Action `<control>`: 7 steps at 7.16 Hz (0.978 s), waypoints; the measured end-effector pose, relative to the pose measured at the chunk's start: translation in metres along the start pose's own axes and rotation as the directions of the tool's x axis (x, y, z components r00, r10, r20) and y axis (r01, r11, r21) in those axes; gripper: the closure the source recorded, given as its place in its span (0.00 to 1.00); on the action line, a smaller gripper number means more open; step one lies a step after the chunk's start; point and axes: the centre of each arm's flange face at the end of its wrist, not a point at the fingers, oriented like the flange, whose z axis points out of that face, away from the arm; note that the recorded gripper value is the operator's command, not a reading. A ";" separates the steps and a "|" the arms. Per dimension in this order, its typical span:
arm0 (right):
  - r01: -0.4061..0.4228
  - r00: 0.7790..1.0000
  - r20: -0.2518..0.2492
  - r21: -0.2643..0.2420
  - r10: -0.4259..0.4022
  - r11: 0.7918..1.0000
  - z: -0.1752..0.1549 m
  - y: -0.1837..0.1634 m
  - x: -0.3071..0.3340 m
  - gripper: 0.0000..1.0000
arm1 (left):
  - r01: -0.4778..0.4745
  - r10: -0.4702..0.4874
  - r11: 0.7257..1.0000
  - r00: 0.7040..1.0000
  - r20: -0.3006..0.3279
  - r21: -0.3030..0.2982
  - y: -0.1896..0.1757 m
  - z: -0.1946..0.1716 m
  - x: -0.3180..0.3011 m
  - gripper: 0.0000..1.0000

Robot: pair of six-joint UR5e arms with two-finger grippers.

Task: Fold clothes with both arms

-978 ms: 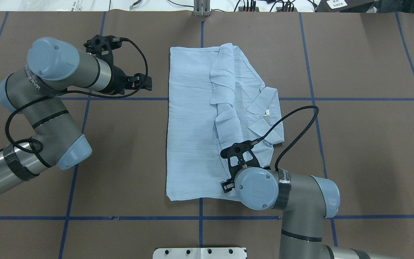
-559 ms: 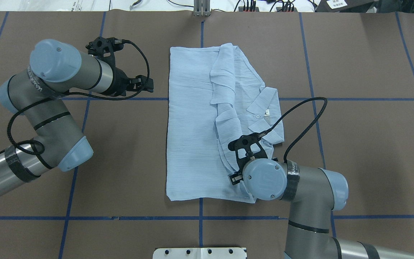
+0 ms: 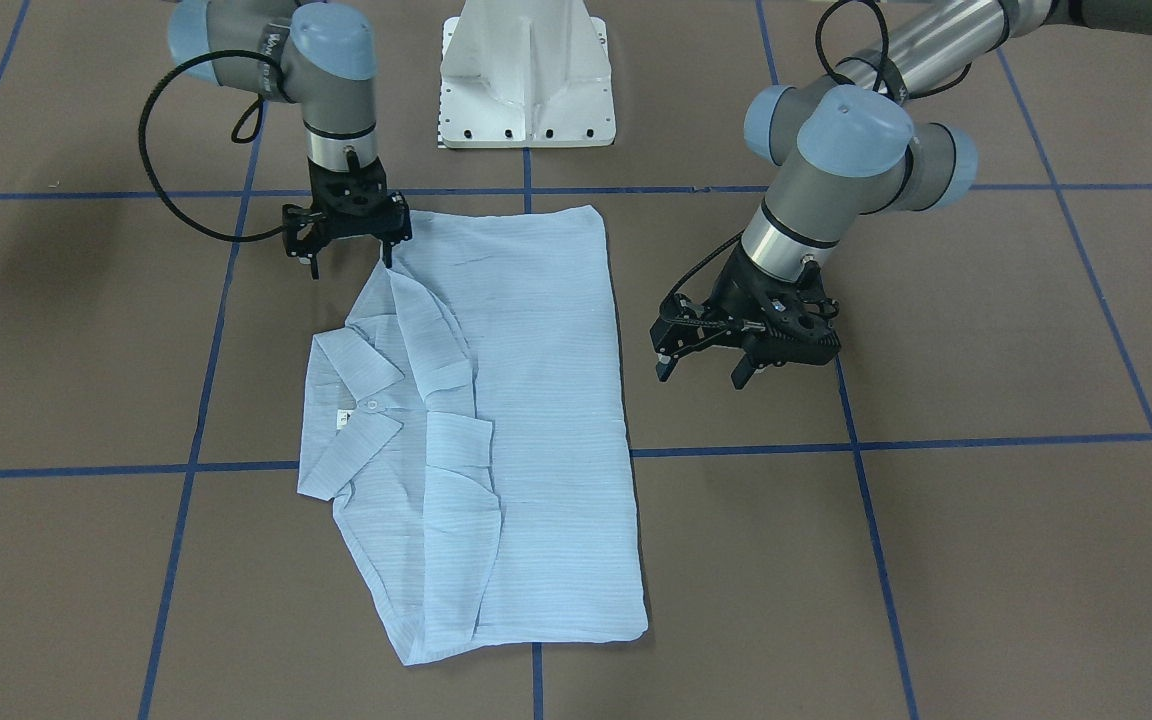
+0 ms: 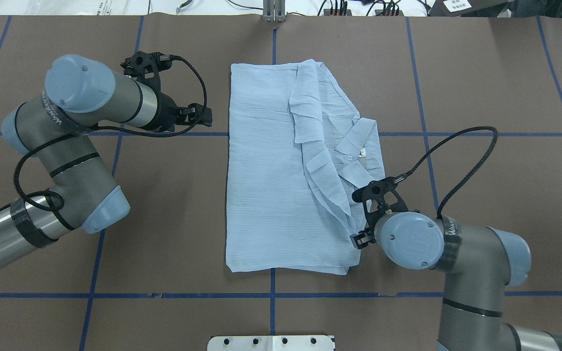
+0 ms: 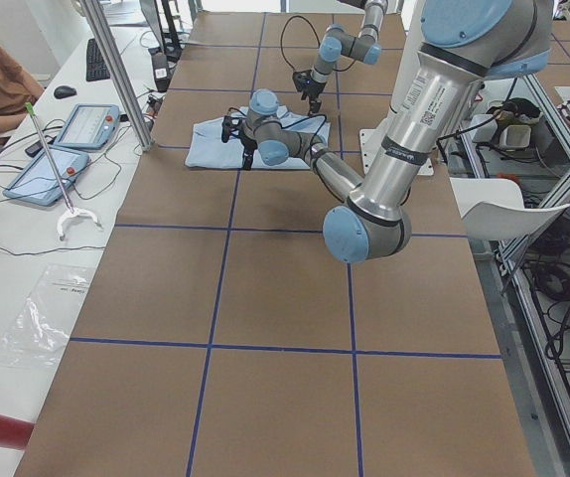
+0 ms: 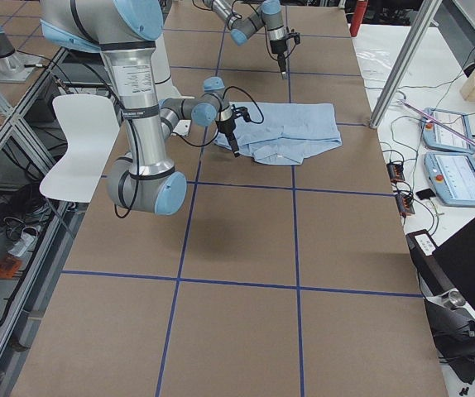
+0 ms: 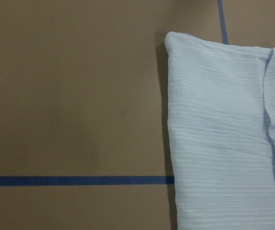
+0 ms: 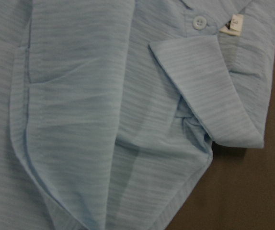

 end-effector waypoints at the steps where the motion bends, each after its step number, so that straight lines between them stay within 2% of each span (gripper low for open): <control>1: 0.012 1.000 -0.012 -0.005 -0.012 1.000 -0.001 0.008 0.018 0.00 | -0.002 0.002 1.000 1.000 -0.004 0.001 -0.001 -0.001 0.003 0.00; 3: 0.022 1.000 -0.002 0.019 -0.022 1.000 -0.010 -0.003 0.023 0.00 | -0.004 0.004 1.000 1.000 -0.006 0.002 -0.001 -0.001 0.005 0.00; 5: 0.010 0.999 0.048 0.073 -0.014 0.997 -0.025 -0.047 -0.020 0.00 | -0.004 0.004 1.000 1.000 0.000 -0.001 -0.002 0.002 0.003 0.00; 7: 0.003 0.998 0.069 0.097 -0.010 0.995 -0.027 -0.081 -0.061 0.00 | -0.006 0.006 1.000 1.000 0.005 -0.003 -0.002 0.005 0.000 0.00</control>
